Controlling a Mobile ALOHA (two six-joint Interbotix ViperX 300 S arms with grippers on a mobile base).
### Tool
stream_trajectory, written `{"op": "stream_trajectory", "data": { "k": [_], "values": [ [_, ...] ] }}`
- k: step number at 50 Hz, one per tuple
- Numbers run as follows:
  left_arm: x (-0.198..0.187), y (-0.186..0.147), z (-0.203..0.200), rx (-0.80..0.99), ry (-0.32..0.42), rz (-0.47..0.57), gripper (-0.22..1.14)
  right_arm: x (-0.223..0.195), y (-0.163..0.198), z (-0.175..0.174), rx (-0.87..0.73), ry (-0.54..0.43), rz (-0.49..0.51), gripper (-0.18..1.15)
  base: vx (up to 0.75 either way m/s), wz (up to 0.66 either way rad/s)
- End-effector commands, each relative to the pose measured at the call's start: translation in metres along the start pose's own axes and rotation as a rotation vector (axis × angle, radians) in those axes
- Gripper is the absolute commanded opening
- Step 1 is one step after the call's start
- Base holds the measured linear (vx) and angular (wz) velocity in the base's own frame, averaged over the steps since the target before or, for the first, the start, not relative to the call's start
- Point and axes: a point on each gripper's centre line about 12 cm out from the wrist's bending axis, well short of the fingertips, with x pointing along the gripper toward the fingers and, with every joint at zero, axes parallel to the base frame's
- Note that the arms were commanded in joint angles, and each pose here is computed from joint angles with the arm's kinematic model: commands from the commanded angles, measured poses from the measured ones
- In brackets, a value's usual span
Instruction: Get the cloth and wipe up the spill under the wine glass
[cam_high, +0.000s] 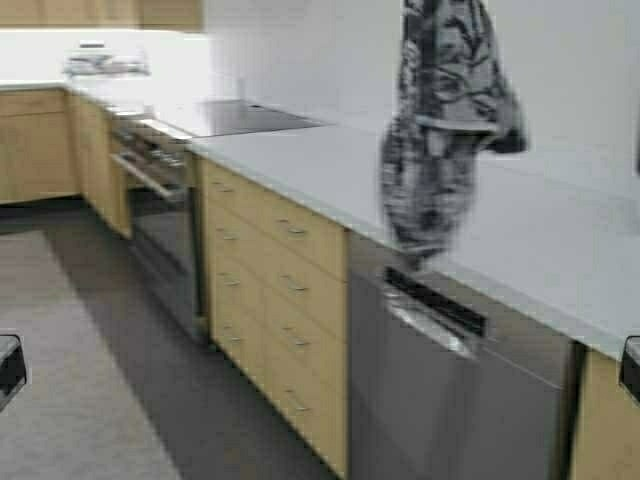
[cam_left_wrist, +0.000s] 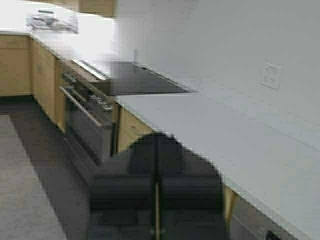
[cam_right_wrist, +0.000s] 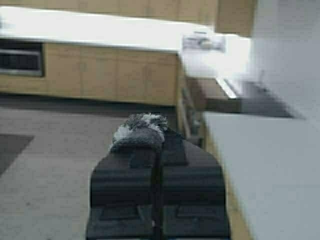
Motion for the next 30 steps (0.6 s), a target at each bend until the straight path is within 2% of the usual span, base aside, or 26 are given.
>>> {"op": "stream_trajectory", "data": {
  "k": [1,16,30],
  "values": [
    [0.002,-0.001,0.006,0.003,-0.015,-0.001,0.03,0.001,-0.002,0.010,0.003,-0.039,-0.008,0.06,-0.02,0.44],
    [0.006,0.000,0.001,0.002,0.023,0.005,0.03,0.001,-0.010,0.008,-0.003,-0.032,-0.036,0.06,-0.02,0.45],
    [0.006,0.000,0.001,0.002,0.020,0.004,0.03,-0.003,-0.015,0.006,0.000,-0.029,-0.057,0.06,0.00,0.53]
  ]
}}
